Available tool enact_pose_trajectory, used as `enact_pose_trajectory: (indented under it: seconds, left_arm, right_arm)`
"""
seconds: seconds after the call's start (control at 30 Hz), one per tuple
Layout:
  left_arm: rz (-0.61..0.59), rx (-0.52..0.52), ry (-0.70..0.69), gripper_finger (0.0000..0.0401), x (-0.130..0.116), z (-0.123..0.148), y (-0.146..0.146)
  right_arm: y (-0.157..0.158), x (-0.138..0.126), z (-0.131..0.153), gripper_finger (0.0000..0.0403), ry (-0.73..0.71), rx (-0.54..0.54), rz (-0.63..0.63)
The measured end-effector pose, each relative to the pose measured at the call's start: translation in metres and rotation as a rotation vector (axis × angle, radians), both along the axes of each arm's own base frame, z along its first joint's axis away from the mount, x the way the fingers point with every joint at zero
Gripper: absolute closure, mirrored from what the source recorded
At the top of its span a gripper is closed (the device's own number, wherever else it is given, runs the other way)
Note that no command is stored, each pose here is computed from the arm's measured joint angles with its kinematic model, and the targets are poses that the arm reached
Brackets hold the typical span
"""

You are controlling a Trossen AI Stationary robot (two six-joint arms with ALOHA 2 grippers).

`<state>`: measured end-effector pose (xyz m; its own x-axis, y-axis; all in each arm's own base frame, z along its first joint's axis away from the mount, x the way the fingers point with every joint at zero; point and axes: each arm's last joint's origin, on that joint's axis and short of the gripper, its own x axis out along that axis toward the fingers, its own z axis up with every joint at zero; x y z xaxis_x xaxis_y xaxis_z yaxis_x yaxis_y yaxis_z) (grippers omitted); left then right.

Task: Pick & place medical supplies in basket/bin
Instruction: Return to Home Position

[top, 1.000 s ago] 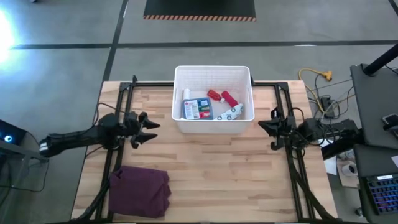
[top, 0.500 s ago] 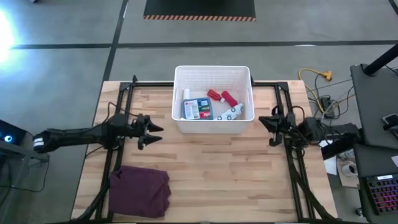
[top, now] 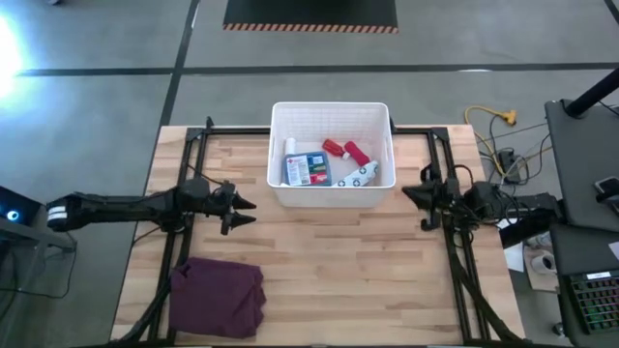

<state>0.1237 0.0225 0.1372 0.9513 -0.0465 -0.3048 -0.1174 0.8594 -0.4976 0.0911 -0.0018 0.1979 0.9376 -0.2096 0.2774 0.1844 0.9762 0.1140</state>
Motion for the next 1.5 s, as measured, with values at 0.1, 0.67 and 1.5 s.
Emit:
enact_pose_trajectory:
  seconds: [0.1,0.67,1.5]
  left_arm:
    - [0.0,-0.004,0.017,0.0134,0.0,-0.002,0.0]
    - [0.0,-0.014,0.058,0.0134,0.002,-0.006,0.0]
    - [0.0,-0.014,0.057,0.0134,0.002,-0.006,0.0]
  right_arm:
    - [0.005,0.001,0.0,0.039,-0.003,-0.056,0.164]
    - [0.014,0.0,0.0,0.039,-0.013,-0.254,0.432]
    - [0.014,0.0,0.0,0.039,-0.005,-0.252,0.436]
